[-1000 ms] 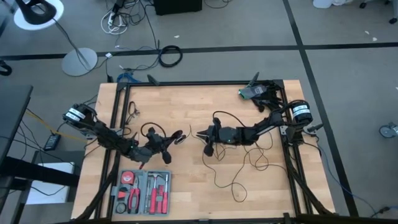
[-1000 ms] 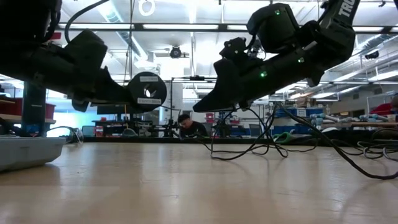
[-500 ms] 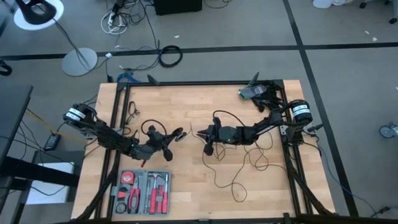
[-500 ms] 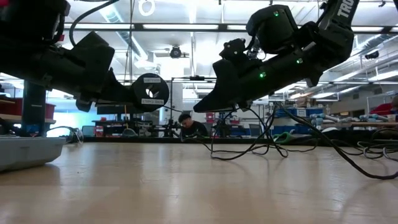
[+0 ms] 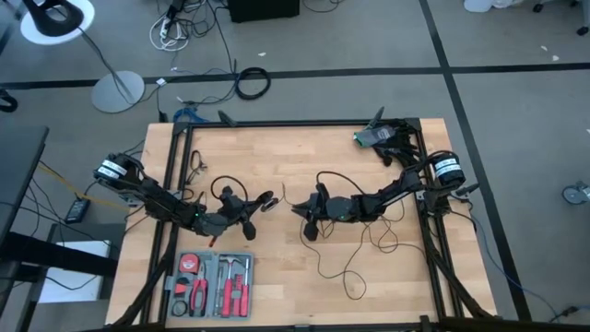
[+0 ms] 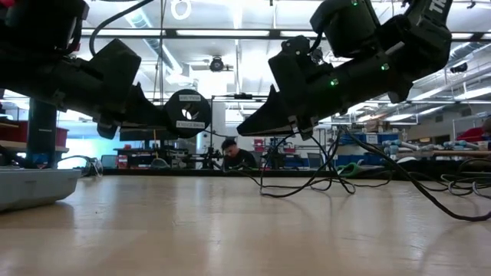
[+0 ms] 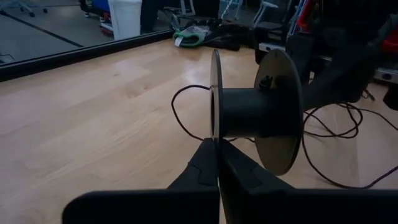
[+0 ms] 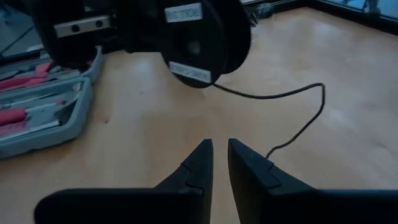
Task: Coil cords
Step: Coil the black wire onto the spool
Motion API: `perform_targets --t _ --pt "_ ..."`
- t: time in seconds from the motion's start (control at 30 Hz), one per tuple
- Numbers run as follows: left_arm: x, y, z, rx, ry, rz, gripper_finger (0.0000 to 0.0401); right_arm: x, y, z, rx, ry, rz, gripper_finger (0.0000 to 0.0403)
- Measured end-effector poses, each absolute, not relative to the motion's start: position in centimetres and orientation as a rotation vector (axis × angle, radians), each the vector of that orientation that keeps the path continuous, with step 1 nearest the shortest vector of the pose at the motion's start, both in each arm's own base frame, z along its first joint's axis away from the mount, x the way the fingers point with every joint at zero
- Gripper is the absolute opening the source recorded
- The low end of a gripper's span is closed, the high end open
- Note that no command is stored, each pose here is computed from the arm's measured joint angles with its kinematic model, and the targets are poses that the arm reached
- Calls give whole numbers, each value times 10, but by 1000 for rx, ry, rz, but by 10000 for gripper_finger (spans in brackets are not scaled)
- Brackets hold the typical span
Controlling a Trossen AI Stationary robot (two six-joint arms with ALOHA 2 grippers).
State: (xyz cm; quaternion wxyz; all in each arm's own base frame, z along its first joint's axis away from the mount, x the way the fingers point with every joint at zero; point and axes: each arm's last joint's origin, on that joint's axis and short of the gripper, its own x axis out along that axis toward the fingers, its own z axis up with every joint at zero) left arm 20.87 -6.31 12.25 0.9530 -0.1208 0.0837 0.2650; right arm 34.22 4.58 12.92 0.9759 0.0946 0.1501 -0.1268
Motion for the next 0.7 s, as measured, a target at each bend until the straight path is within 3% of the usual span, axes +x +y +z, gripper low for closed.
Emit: perform_targets --t 0.7 --pt "209 -60 121 -211 199 539 0 342 40 127 185 326 -278 45"
